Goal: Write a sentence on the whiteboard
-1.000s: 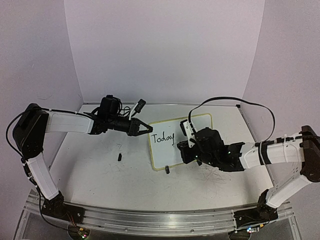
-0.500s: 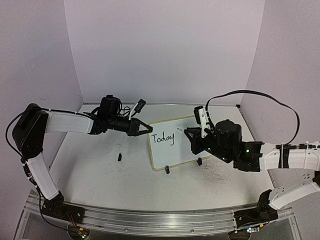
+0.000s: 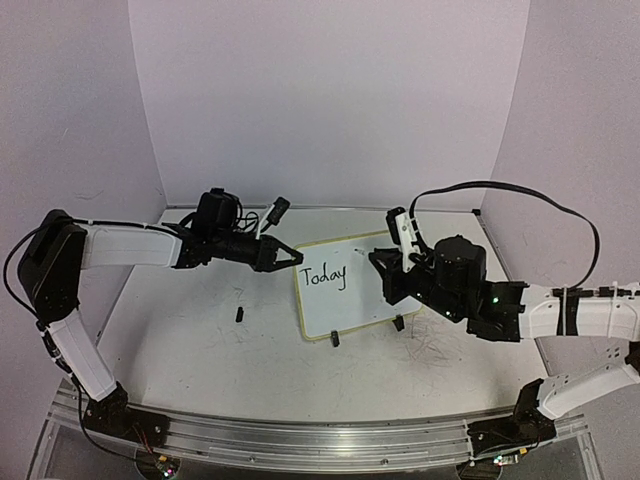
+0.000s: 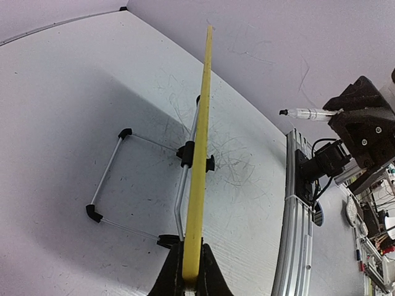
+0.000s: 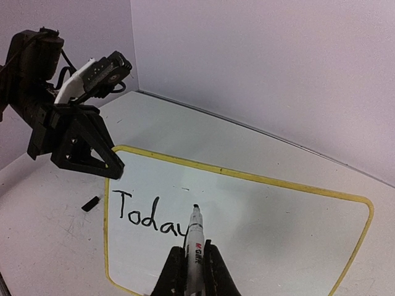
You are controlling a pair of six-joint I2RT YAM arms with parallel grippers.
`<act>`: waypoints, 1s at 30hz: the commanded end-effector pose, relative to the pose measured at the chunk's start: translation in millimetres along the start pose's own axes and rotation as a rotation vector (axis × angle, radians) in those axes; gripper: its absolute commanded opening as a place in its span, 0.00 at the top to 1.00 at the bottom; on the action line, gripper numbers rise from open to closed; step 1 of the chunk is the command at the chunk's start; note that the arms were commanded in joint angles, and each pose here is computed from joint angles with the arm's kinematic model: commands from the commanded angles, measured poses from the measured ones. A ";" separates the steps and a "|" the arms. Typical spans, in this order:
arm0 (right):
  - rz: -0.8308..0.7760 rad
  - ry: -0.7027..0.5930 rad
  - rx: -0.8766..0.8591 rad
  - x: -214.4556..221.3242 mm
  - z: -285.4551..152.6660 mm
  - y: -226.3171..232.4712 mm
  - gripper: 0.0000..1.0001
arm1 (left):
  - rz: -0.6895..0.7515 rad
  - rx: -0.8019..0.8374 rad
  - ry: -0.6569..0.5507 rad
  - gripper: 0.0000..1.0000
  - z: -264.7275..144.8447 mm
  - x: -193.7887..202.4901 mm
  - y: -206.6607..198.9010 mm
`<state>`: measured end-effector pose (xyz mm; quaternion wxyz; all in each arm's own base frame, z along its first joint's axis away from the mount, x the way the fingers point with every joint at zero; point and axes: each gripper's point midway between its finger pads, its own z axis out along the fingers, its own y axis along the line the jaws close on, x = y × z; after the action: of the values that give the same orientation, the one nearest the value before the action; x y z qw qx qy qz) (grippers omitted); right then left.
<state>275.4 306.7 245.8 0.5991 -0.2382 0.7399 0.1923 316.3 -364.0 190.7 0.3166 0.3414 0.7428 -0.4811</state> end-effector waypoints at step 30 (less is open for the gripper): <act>-0.031 0.086 0.046 20.6 27.2 1.5 1.00 | 0.080 -0.108 -0.069 1.00 -18.7 -17.1 3.1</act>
<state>281.3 317.8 200.6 0.5551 -0.2829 0.7679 0.1490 308.5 -354.1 189.8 0.3242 0.3377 0.7503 -0.4667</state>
